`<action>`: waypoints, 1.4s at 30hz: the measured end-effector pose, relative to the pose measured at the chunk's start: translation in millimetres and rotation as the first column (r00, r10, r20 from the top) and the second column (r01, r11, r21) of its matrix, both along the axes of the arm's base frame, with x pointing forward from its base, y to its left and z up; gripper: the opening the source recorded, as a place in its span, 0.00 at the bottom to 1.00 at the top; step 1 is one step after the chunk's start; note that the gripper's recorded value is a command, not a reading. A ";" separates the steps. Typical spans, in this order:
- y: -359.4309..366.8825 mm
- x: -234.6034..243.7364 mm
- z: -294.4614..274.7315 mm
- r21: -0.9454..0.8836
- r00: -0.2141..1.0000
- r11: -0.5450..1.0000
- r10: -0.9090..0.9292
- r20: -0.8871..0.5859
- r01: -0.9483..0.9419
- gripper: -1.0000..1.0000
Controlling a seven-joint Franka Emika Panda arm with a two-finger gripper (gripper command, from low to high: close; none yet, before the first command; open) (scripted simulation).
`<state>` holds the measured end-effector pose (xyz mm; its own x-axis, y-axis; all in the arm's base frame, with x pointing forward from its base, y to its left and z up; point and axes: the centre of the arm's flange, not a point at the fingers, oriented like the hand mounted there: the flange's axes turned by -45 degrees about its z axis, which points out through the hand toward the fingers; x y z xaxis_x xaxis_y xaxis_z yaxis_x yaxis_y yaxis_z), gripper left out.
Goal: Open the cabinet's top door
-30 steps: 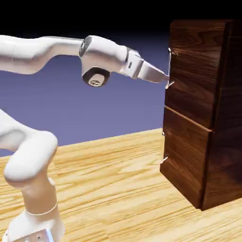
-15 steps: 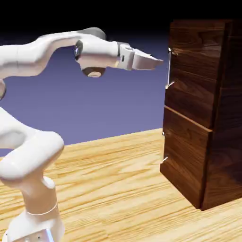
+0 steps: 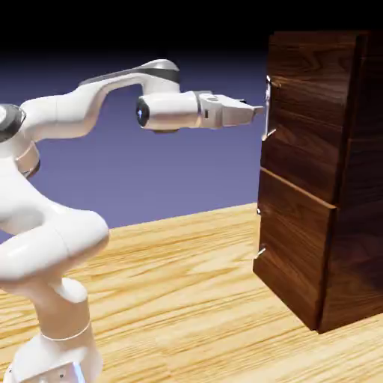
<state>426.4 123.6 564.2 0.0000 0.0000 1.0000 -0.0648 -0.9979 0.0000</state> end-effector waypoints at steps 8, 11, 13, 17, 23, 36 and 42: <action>-7.0 42.9 0.0 0.000 1.000 1.000 0.029 0.000 -0.029 0.00; -20.2 21.4 0.0 0.000 0.993 0.993 0.119 0.000 -0.119 0.00; -30.3 7.4 0.0 0.000 0.984 0.984 0.180 0.000 -0.180 0.00; -52.9 -18.5 0.0 0.001 0.954 0.954 0.299 0.001 -0.299 0.00; -90.6 -50.5 0.1 0.000 0.887 0.887 0.461 0.000 -0.461 0.00; -182.7 -93.2 0.1 0.000 0.665 0.665 0.747 0.000 -0.747 0.00; -234.3 -101.4 0.1 0.000 0.515 0.515 0.857 0.000 -0.857 0.00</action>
